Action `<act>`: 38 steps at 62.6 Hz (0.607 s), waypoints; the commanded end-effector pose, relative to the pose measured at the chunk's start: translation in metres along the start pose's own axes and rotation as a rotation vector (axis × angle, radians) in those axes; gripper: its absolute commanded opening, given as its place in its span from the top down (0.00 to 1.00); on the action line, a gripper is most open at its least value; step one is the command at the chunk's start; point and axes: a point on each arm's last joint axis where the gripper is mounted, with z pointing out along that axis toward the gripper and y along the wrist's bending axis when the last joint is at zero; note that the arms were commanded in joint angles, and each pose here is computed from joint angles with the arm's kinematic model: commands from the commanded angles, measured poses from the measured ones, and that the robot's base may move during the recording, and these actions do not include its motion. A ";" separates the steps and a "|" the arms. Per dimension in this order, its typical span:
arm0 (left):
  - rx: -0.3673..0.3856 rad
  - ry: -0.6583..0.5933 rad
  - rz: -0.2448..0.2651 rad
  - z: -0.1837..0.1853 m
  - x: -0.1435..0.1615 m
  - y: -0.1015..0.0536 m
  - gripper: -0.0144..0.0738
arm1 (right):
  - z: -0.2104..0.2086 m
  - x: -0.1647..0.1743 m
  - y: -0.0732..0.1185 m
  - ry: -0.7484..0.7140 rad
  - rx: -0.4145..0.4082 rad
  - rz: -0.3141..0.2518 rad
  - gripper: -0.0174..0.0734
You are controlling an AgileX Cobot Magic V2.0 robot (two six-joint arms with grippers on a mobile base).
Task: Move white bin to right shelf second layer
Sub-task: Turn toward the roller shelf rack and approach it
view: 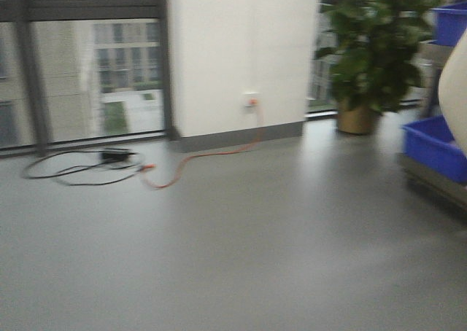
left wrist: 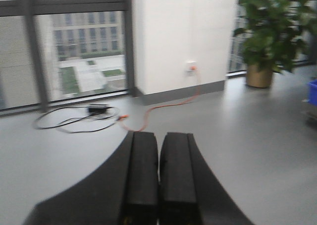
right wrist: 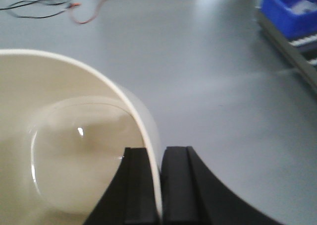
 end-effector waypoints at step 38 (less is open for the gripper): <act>-0.002 -0.069 -0.013 0.000 0.001 0.000 0.74 | -0.005 -0.017 0.000 -0.121 -0.001 0.004 0.76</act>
